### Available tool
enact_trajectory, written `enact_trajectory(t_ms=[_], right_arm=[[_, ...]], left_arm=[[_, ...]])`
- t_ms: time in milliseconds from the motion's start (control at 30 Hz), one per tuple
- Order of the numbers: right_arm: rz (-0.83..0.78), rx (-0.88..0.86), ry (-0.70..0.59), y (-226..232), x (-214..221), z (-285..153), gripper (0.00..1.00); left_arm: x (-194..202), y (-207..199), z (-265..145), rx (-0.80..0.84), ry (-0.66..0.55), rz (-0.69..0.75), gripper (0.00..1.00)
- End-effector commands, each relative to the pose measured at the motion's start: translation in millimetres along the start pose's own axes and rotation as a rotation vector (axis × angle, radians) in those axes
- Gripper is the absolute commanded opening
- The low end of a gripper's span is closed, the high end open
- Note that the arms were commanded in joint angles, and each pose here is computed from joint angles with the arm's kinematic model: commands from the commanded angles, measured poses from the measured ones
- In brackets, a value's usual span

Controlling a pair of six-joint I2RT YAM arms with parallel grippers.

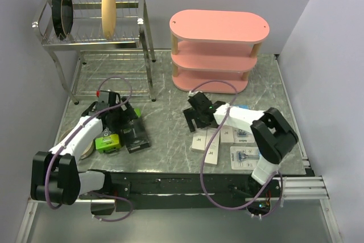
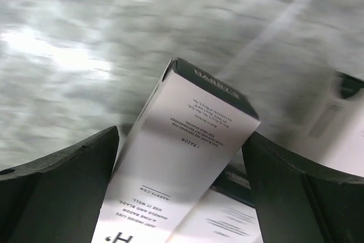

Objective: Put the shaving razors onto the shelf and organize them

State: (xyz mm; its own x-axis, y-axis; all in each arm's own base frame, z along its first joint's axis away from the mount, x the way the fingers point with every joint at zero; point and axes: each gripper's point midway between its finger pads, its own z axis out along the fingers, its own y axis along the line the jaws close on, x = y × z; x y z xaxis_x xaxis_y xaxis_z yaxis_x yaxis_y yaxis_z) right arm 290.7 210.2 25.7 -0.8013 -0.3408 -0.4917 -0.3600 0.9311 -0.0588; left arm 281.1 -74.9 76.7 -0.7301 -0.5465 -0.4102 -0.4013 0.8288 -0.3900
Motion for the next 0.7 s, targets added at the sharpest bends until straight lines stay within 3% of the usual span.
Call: enact_trajectory(t_ms=[0,233,400,533,667], right_arm=[[-0.031,0.064,-0.117,-25,-27,-21,0.96],[-0.001,-0.004,-0.356,-7,-89,-82,1.00],[0.004,-0.090,-0.466,5,-102,-117,1.00],[-0.024,-0.117,-0.488,4,-91,-122,1.00],[-0.016,-0.123,-0.514,-8,-81,-135,1.00]], left_arm=[[6,-14,-1,0.040,0.017,0.003,0.99],[26,-21,19,0.003,0.073,0.094,0.94],[44,-51,34,0.027,0.116,0.262,0.92],[77,-72,43,0.077,0.164,0.448,0.88],[122,-119,37,0.210,0.184,0.702,0.89]])
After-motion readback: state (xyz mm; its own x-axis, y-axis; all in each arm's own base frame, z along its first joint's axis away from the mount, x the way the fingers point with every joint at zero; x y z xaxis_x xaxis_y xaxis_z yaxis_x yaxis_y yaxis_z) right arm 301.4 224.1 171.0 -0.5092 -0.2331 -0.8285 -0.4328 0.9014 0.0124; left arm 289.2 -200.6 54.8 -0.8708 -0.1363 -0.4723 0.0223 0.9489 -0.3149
